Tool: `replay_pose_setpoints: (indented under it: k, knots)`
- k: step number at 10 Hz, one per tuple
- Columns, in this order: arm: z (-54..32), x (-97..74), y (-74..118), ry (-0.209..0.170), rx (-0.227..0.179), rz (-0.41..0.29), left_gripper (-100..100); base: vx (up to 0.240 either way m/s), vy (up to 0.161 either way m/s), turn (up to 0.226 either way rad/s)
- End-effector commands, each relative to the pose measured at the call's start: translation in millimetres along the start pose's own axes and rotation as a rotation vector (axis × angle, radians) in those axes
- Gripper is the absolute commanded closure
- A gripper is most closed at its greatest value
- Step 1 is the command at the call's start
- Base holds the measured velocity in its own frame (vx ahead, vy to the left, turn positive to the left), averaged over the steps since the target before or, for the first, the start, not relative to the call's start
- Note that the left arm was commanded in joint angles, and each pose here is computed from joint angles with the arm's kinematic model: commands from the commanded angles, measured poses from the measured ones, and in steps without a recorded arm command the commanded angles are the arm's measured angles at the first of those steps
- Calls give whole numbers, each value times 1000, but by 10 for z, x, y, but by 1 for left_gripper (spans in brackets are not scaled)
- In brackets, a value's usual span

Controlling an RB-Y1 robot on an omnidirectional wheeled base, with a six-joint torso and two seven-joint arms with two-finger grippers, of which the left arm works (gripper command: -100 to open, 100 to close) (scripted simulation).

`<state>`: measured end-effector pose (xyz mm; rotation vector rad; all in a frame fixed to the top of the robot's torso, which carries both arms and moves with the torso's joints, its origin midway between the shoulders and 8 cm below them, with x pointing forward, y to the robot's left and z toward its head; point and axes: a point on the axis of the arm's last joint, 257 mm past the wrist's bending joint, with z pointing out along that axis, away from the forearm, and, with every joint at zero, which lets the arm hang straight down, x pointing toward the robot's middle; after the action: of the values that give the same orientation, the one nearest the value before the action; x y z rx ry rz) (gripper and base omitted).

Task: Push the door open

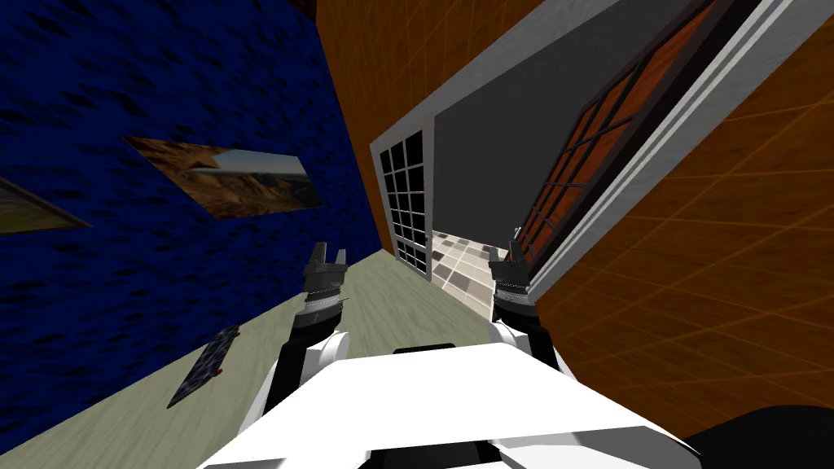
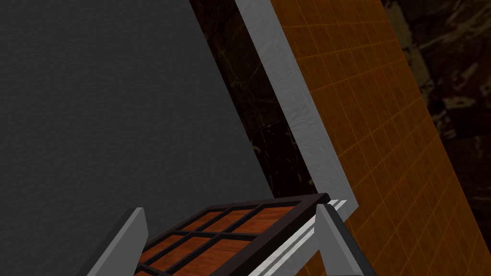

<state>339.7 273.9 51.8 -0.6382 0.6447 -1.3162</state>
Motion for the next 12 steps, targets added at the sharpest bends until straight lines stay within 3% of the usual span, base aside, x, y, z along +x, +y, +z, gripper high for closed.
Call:
replay_pose_setpoints:
  k: [1,7,12]
  knots:
    - [-34,48,116,16,-16,41,-100,78,-18,-7]
    - [-190,235,538,80,-71,192,-100,173,5,-18]
    - [-331,378,829,132,-105,297,-100,88,1,-13]
